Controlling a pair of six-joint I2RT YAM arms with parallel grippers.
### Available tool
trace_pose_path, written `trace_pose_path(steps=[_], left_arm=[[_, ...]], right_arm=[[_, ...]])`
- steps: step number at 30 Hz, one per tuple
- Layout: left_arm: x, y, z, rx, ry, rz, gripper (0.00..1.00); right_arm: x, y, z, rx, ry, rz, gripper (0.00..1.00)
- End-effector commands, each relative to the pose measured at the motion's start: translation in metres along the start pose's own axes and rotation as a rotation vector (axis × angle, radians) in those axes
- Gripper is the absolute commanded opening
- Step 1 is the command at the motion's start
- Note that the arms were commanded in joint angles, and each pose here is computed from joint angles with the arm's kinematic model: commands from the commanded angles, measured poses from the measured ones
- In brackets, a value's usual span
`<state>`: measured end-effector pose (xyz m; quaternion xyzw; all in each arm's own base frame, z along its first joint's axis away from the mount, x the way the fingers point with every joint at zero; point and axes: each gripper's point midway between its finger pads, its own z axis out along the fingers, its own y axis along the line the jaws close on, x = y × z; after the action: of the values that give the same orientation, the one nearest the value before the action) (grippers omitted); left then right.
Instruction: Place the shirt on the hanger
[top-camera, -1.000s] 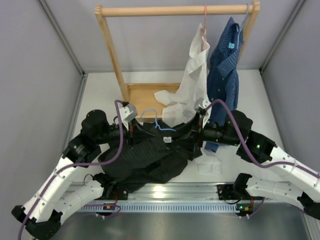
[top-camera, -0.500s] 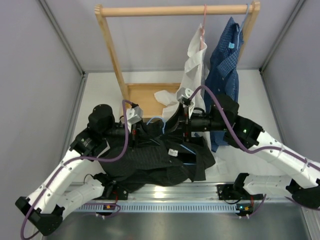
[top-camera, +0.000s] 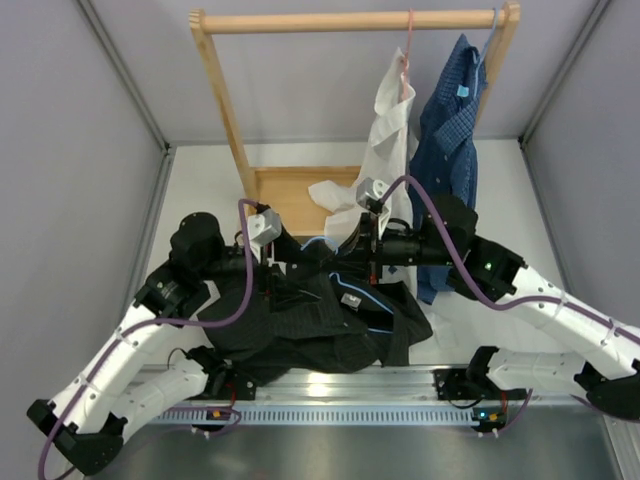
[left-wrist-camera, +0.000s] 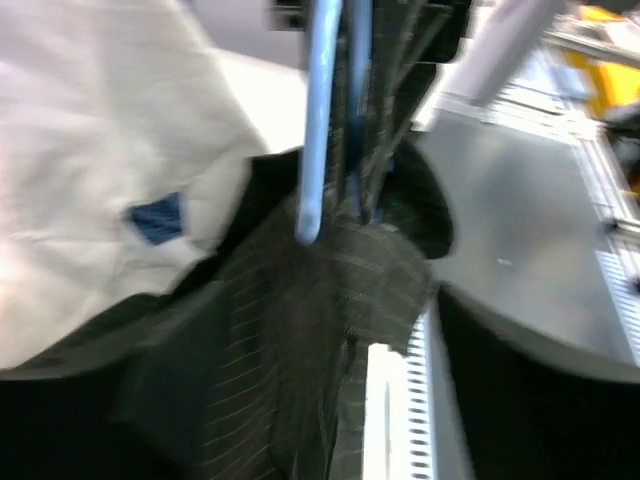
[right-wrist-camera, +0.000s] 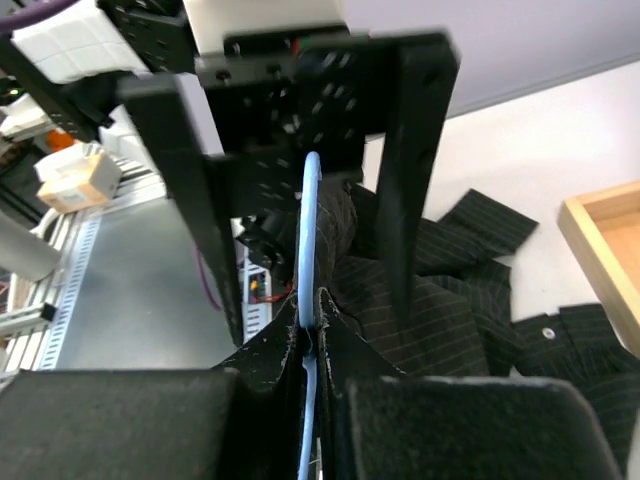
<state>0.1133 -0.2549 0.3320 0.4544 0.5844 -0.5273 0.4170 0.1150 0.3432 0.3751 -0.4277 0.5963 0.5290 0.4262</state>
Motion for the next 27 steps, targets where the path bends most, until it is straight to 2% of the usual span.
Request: trace_pose_path(steps=[1, 2, 4, 5, 6, 10, 11, 15, 23, 24, 27], left_arm=[[-0.039, 0.021, -0.019, -0.243, -0.110, 0.091, 0.98], [-0.047, 0.039, -0.029, -0.382, -0.138, 0.093, 0.98], [-0.057, 0.047, -0.052, -0.530, -0.194, 0.106, 0.98], [-0.060, 0.063, -0.071, -0.680, -0.233, 0.083, 0.98], [-0.063, 0.058, -0.086, -0.731, -0.271, 0.091, 0.98], [-0.033, 0.068, -0.127, -0.958, -0.301, -0.003, 0.98], [-0.014, 0.072, -0.131, -0.990, -0.248, -0.041, 0.98], [0.018, 0.080, -0.130, -1.023, -0.126, -0.101, 0.98], [0.036, 0.103, -0.103, -0.982, -0.006, -0.156, 0.96], [0.040, 0.108, -0.097, -0.973, 0.018, -0.169, 0.94], [0.039, 0.106, -0.085, -0.910, 0.031, -0.182, 0.52]], right_arm=[[-0.032, -0.002, -0.017, 0.079, -0.137, -0.088, 0.00], [-0.032, -0.006, -0.020, 0.103, -0.143, -0.088, 0.00], [-0.035, -0.013, -0.030, 0.169, -0.170, -0.094, 0.00], [-0.035, -0.014, -0.034, 0.187, -0.177, -0.097, 0.00], [-0.038, -0.015, -0.040, 0.207, -0.193, -0.102, 0.00], [-0.046, -0.026, -0.057, 0.322, -0.212, -0.095, 0.00], [-0.047, -0.026, -0.060, 0.330, -0.210, -0.097, 0.00], [-0.052, -0.017, -0.073, 0.334, -0.193, -0.100, 0.00], [-0.070, 0.014, -0.097, 0.266, -0.236, -0.122, 0.00], [-0.074, 0.019, -0.101, 0.257, -0.246, -0.126, 0.00], [-0.078, 0.023, -0.108, 0.257, -0.258, -0.136, 0.00]])
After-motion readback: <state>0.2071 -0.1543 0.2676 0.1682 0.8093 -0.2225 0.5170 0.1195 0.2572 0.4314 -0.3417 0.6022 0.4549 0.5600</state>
